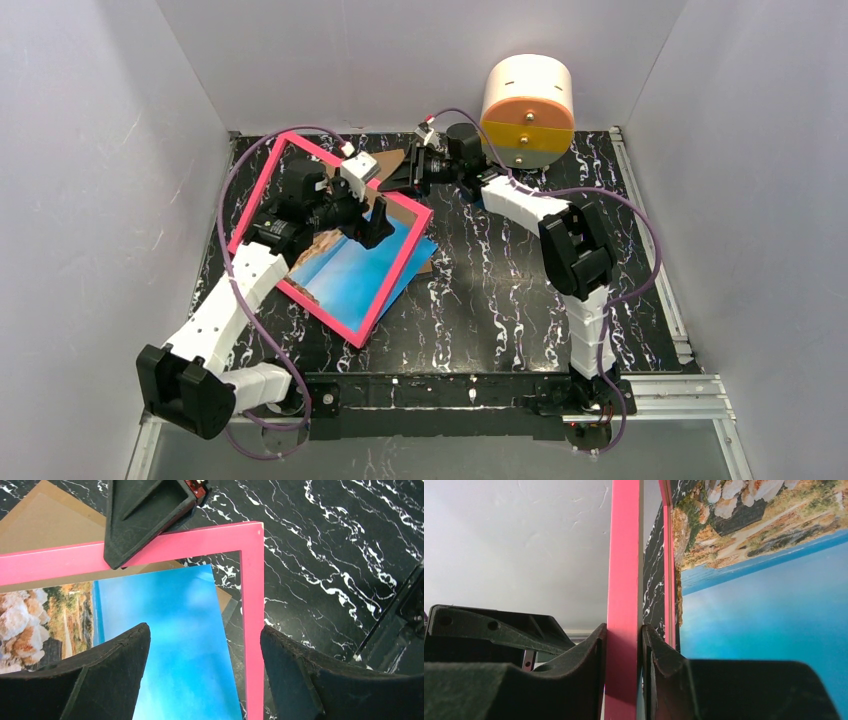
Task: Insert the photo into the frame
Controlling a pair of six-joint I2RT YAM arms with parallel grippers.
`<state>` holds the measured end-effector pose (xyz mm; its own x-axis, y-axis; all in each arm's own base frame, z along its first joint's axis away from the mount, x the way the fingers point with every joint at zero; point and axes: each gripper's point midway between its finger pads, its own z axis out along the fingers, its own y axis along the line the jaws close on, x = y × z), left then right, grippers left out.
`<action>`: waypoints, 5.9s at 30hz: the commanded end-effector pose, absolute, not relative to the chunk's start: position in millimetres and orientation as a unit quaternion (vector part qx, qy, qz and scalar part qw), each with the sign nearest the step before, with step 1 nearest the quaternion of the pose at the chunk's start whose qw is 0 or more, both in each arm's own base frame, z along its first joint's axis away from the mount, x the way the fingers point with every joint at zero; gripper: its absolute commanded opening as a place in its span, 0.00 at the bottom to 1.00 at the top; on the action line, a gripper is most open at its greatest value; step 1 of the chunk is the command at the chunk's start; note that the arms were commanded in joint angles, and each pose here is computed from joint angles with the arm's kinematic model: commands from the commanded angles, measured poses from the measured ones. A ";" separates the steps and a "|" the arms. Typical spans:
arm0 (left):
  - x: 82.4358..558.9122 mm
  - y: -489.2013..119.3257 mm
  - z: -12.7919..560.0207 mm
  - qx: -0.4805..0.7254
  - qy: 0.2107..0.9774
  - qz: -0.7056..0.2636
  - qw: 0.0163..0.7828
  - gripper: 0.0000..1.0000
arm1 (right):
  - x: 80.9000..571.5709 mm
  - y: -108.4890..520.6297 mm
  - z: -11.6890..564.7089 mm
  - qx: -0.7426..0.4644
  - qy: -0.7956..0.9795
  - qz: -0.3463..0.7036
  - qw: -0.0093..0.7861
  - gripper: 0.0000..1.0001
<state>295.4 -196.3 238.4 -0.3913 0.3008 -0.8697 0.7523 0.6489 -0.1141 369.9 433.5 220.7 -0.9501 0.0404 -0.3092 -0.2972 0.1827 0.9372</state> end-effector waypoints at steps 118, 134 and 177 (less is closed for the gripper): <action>292.9 -261.4 459.6 0.042 0.688 -0.614 0.384 0.93 | 204.8 291.3 433.3 -0.016 0.728 0.579 0.366 0.01; 299.6 -234.7 398.8 0.029 0.771 -0.489 0.408 0.95 | 172.3 240.3 302.0 0.006 0.878 0.401 0.264 0.01; 308.3 -117.4 126.1 -0.086 0.948 -0.149 0.268 0.92 | 226.7 299.7 86.6 -0.003 0.977 0.198 0.084 0.68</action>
